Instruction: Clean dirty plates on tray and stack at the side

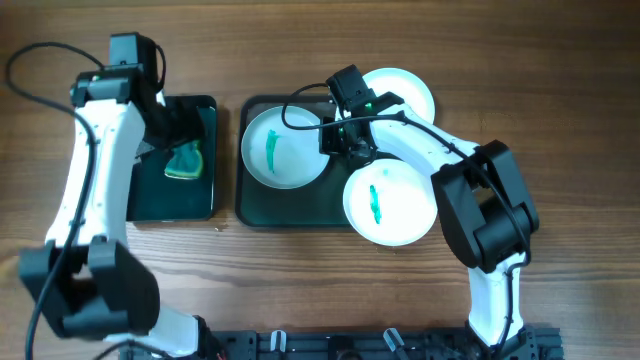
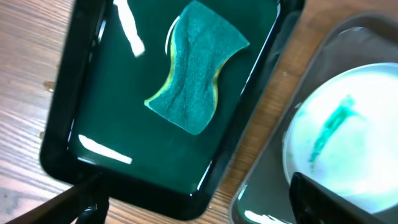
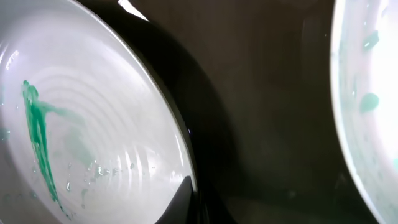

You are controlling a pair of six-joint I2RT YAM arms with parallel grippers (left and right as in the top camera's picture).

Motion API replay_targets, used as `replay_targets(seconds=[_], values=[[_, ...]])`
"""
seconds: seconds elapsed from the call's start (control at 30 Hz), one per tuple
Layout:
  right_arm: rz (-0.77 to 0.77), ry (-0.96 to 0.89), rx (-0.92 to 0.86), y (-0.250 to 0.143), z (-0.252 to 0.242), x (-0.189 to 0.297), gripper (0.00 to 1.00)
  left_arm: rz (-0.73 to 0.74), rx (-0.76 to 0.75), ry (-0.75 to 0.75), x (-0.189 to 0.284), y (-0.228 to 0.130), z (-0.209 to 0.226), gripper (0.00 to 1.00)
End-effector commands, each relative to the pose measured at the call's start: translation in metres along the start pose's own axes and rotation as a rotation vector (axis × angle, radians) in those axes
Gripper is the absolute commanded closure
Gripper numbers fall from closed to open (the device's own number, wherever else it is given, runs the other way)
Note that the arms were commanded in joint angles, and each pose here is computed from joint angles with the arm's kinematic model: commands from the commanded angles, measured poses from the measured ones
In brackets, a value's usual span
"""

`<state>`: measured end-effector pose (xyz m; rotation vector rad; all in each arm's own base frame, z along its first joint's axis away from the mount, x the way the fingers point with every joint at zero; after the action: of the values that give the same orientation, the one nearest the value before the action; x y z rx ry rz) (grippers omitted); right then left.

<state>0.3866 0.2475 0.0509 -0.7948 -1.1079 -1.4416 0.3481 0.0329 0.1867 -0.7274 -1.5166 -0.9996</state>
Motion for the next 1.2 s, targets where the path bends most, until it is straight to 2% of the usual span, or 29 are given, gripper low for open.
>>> replay_targets(seconds=[0.0, 0.17, 0.33, 0.47, 0.73, 0.97, 1.03, 1.07, 1.1, 1.17], values=[[0.013, -0.081, -0.017, -0.006, -0.014, -0.012, 0.96, 0.044, -0.1, 0.033, -0.031, 0.009, -0.001, 0.13], [0.011, -0.084, -0.017, -0.006, -0.014, -0.012, 0.96, 0.08, -0.157, 0.036, -0.081, 0.02, -0.009, 0.15], [0.01, -0.086, -0.017, -0.006, -0.014, -0.011, 0.96, 0.102, -0.158, 0.084, -0.109, 0.027, 0.004, 0.21], [0.007, -0.085, -0.017, -0.005, -0.014, -0.012, 0.96, 0.103, -0.132, 0.086, -0.122, 0.033, 0.016, 0.25], [0.002, -0.082, -0.016, -0.004, -0.013, -0.012, 0.96, 0.093, -0.264, -0.017, -0.129, 0.035, -0.005, 0.32], [-0.002, -0.08, -0.015, -0.003, -0.013, -0.012, 0.95, 0.147, -0.258, -0.005, -0.143, 0.027, -0.003, 0.56], [-0.004, -0.079, -0.015, -0.003, -0.013, -0.012, 0.96, 0.153, -0.232, -0.002, -0.146, 0.026, -0.003, 0.71], [-0.004, -0.079, -0.015, -0.003, -0.013, -0.012, 0.96, 0.153, -0.228, -0.002, -0.146, 0.026, -0.003, 0.89], [-0.004, -0.079, -0.014, -0.003, -0.013, -0.012, 0.96, 0.15, -0.228, -0.003, -0.146, 0.026, -0.003, 0.96], [-0.004, -0.079, -0.014, -0.003, -0.013, -0.012, 0.96, 0.148, -0.204, -0.001, -0.146, 0.027, -0.003, 0.96]])
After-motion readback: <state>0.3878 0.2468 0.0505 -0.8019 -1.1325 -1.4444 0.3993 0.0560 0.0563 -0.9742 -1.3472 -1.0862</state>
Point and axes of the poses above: each gripper's point midway between its finger pads, its own x axis back along the fingers, its own z axis along the line the jaws close on, y = z × x, the point moved 5 cm from there along x, back along the fingers, and after that the axes turned 5 degrees about x, right-handed, at the moved point
